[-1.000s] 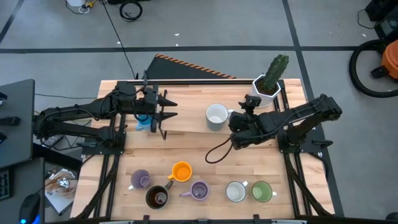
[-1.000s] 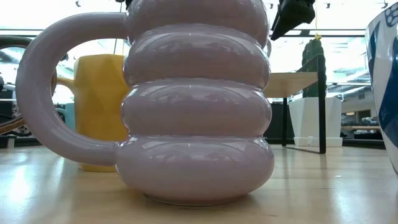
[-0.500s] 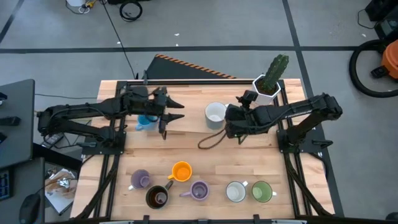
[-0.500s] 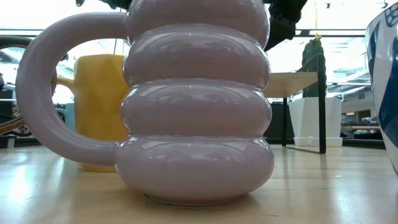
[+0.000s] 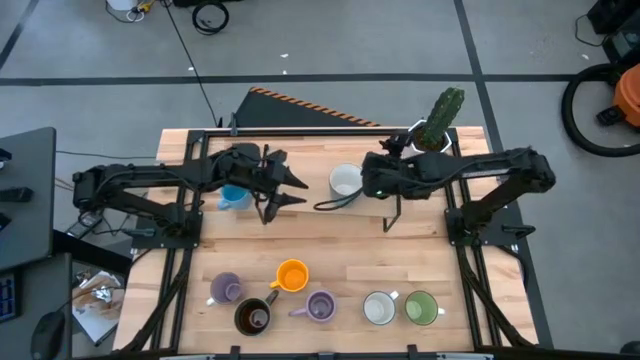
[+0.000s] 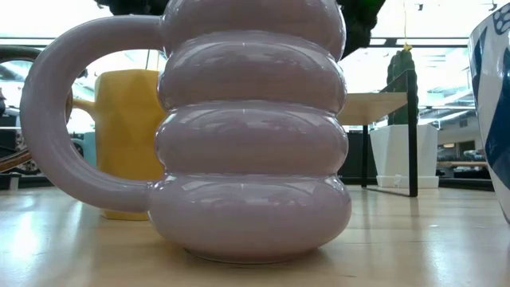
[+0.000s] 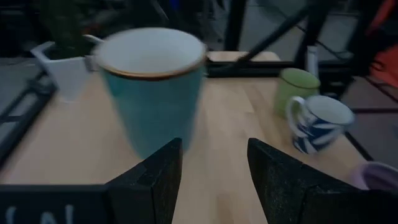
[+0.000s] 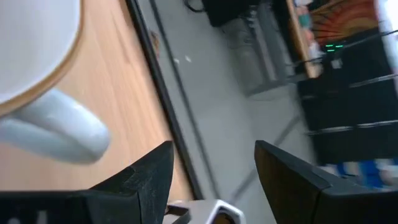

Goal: Place coffee mugs
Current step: Put the blue mug on the shelf

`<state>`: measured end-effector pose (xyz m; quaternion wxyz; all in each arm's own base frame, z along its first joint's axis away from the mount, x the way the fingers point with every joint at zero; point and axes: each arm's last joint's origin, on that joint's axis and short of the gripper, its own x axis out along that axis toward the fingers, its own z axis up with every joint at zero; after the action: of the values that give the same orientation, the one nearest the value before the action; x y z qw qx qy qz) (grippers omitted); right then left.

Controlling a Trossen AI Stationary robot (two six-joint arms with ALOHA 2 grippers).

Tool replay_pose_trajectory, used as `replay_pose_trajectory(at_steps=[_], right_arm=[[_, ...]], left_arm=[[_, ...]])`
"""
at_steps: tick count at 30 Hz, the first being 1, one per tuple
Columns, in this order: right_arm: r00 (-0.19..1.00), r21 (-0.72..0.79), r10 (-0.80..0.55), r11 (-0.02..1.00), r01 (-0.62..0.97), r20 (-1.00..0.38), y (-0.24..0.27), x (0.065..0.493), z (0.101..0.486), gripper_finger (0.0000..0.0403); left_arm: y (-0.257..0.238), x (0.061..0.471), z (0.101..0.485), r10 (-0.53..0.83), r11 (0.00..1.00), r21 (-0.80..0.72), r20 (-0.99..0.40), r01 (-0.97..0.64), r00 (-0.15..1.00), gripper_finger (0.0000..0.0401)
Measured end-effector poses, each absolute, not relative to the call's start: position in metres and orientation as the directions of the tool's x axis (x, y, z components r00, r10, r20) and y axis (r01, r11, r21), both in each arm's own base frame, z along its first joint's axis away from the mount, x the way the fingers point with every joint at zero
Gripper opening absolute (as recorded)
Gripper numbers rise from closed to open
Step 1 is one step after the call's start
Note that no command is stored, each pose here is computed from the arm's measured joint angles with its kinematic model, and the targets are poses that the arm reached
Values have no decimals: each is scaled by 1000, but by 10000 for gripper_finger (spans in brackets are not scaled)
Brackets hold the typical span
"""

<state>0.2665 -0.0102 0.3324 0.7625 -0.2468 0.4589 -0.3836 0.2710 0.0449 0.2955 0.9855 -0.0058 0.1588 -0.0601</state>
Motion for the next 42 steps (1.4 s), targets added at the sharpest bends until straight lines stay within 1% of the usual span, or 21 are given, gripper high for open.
replay_pose_trajectory(at_steps=[4,9,12,14,16,19,22,25,30,34,38,42], right_arm=[[343,-605,-726,687,401,-597,2,250,340,231],[419,-378,-546,825,421,-725,25,240,341,227],[485,-292,-487,857,424,-727,42,245,339,220],[513,-281,-466,873,398,-721,53,250,332,216],[539,-285,-464,878,385,-703,61,253,328,213],[558,-306,-515,850,428,-650,66,249,323,212],[576,-271,-505,853,446,-642,66,245,313,219],[612,-215,-475,867,450,-632,66,244,300,234],[662,-164,-464,870,464,-588,63,243,285,270],[673,-183,-499,855,485,-546,62,246,277,297],[664,-183,-522,839,513,-535,56,248,275,319],[662,-207,-535,835,511,-525,49,251,276,329]], left_arm=[[48,280,283,-131,991,-21,-350,132,928,189],[50,291,272,-132,989,19,-362,149,923,189],[54,295,266,-138,986,36,-372,163,918,189],[60,297,261,-149,985,21,-379,169,913,189],[68,297,259,-147,987,2,-377,159,914,189],[79,298,258,-134,990,-17,-358,137,924,189],[82,298,259,-145,989,-32,-334,142,931,190],[82,299,260,-149,988,-18,-324,152,934,198],[82,300,262,-138,988,21,-306,151,942,236],[83,303,262,-131,989,35,-282,147,950,261],[85,311,252,-130,989,29,-284,144,950,267],[87,317,246,-127,991,16,-271,136,954,268]])
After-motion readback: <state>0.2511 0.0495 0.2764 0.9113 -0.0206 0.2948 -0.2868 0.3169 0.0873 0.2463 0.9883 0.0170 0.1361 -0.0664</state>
